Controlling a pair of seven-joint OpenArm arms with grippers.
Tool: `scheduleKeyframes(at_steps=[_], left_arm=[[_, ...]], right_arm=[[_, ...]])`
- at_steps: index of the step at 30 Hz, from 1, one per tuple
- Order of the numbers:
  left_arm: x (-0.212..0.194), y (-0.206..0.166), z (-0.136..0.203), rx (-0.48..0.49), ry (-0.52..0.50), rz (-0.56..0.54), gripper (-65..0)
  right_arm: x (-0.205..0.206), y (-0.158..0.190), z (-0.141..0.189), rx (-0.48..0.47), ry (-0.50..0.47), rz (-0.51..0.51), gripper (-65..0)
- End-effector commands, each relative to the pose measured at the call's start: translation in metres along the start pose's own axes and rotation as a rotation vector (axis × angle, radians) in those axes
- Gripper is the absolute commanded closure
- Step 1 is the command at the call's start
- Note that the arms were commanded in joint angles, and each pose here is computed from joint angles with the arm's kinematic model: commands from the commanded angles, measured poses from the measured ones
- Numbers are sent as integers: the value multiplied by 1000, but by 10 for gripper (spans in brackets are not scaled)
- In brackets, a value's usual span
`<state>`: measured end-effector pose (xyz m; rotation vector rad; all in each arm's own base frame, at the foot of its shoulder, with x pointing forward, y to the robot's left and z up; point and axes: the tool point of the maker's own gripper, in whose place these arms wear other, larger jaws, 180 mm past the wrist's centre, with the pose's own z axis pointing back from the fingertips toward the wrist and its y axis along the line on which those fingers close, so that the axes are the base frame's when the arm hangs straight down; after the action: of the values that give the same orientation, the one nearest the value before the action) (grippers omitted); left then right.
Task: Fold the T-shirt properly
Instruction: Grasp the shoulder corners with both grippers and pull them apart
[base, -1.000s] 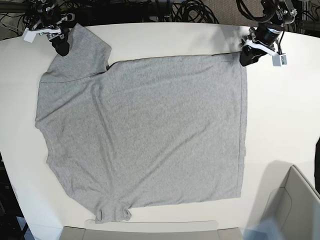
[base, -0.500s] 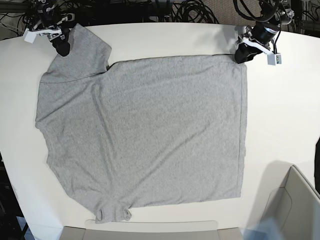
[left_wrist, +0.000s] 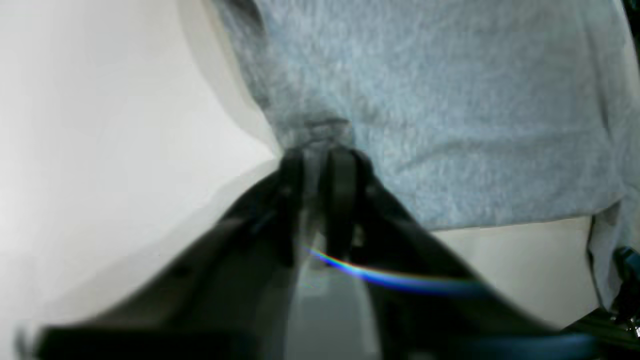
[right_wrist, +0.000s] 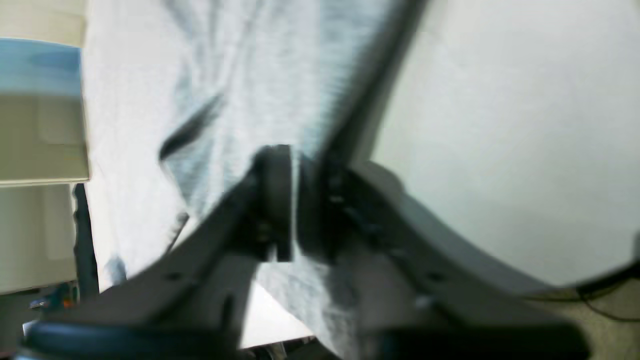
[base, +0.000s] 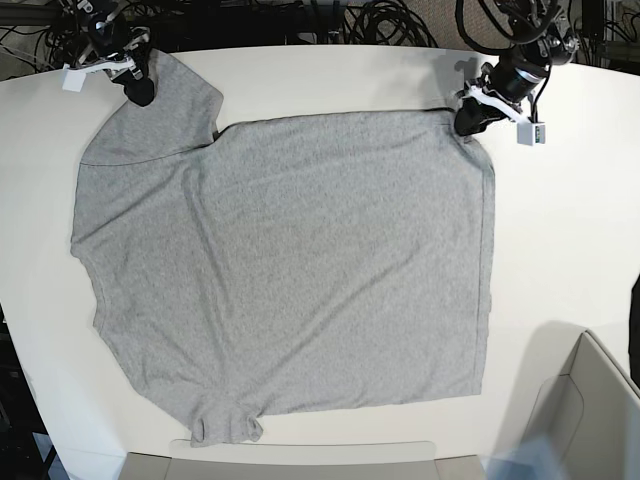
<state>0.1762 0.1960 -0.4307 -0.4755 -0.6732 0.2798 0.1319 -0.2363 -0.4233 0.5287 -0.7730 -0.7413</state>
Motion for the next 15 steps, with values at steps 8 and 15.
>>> scheduleKeyframes(at_steps=[8,15], left_arm=[[12,29,24,84,-60,35,0],[8,48,39,140,-65,56,0]], right_arm=[[5,-16,14,-53,36,52,0],[11,-25,25,-79,14,48,0]])
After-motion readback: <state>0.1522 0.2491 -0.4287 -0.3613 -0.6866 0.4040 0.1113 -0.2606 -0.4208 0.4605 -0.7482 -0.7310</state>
